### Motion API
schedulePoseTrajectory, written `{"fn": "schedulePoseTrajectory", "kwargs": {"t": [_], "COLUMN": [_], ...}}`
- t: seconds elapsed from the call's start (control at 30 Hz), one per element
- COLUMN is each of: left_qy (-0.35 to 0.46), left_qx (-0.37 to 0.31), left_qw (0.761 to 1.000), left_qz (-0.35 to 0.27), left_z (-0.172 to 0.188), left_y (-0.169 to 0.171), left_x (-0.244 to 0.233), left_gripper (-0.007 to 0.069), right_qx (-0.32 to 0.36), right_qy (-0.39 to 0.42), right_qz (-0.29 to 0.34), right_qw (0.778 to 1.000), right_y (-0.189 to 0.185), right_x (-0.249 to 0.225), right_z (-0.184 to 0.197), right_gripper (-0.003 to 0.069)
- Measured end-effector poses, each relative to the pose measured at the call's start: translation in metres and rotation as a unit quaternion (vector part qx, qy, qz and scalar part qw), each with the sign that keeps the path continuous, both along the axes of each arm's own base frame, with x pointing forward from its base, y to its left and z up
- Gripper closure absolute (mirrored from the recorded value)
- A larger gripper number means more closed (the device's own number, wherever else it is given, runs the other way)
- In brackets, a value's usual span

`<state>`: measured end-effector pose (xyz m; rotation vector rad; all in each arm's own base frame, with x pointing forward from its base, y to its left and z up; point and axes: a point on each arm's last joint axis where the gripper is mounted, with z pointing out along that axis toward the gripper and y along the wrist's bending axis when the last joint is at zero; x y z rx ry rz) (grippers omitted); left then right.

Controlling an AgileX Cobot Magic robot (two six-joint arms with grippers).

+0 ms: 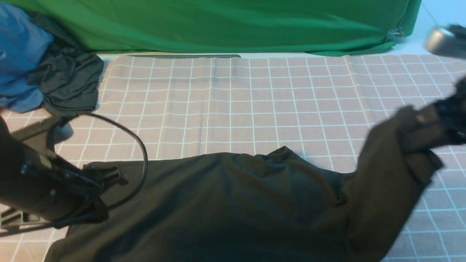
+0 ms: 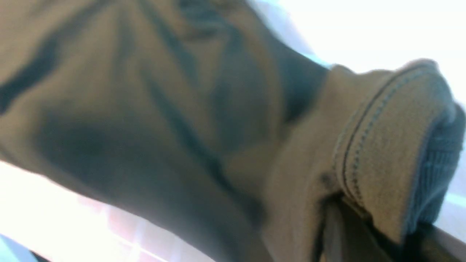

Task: Fold a long-sleeved shirt over a pink coffee tablecloth.
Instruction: 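Fold the right end of the dark garment over onto its left end with the right gripper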

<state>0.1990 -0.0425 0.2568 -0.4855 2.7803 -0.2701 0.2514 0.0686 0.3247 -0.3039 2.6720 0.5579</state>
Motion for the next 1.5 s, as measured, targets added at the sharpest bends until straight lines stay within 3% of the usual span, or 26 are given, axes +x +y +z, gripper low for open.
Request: {"fn": "schedulePoseTrajectory", "kwargs": {"t": [0.33, 0.73, 1.27, 1.5], "left_qy": [-0.029, -0.127, -0.151, -0.144], "left_qx": [0.042, 0.065, 0.087, 0.11], "left_qw": [0.999, 0.989, 0.984, 0.983], "left_qz": [-0.007, 0.02, 0.034, 0.037], "left_z": [0.041, 0.102, 0.114, 0.113], "left_y": [0.007, 0.02, 0.028, 0.032], "left_x": [0.005, -0.02, -0.037, -0.038], "left_gripper": [0.0611, 0.0611, 0.0611, 0.0611], "right_qx": [0.071, 0.127, 0.153, 0.156], "right_qy": [-0.045, -0.019, -0.022, -0.015], "right_qz": [0.072, 0.115, 0.205, 0.227], "right_qw": [0.994, 0.985, 0.966, 0.961], "right_y": [0.081, 0.165, 0.284, 0.317], "right_x": [-0.01, -0.007, 0.0, 0.001], "right_z": [0.022, -0.013, -0.029, -0.044], "right_gripper": [0.0542, 0.0543, 0.0543, 0.0543]}}
